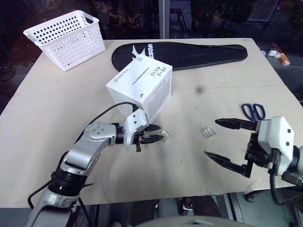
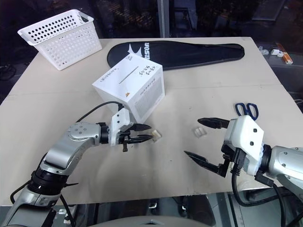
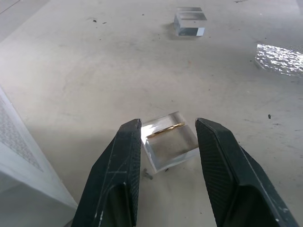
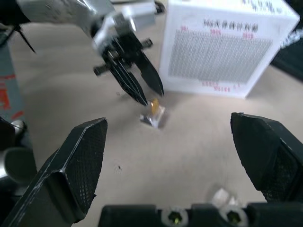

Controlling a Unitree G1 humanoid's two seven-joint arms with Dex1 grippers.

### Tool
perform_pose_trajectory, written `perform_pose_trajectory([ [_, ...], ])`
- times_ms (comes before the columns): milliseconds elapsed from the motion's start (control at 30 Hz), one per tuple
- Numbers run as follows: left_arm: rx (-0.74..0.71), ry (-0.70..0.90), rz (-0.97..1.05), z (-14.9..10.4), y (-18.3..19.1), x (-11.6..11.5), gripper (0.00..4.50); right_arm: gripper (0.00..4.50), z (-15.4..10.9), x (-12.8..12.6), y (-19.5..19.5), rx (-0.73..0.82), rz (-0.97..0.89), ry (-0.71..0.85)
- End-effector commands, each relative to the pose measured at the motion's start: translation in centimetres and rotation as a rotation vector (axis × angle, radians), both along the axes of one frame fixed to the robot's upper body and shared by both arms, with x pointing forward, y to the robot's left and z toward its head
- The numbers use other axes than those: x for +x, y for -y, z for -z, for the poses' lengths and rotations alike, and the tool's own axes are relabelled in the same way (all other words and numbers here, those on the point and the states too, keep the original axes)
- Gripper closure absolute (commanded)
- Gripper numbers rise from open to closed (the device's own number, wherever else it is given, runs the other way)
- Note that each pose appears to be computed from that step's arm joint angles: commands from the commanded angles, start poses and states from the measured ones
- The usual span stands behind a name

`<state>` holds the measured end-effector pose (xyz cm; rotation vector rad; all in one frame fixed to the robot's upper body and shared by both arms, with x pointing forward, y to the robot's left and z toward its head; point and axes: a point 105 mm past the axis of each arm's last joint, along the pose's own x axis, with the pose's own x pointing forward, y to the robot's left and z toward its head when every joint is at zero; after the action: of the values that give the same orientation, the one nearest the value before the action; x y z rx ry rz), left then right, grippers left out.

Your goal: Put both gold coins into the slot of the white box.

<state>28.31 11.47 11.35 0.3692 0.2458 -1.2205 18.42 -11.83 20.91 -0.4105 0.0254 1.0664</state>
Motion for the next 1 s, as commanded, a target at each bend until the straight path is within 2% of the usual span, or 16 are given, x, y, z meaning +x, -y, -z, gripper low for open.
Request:
perform_pose_trajectory([
  [33,0.019,0.051,0.062,-0.4,0.6,0.2,2.67,0.0,-0.8,-0.3,0.4,-0.024,-0.048,0.045],
  [267,0.041,0.078,0.087,-0.2,0.7,0.6,2.67,0.0,-0.7,-0.2,0.5,-0.03,-0.055,0.052],
  [1000,0.039,0.08,0.116,-2.2,1.4,0.6,2.67,0.0,-0.4,-0.3,0.3,-0.031,-0.02,0.066],
])
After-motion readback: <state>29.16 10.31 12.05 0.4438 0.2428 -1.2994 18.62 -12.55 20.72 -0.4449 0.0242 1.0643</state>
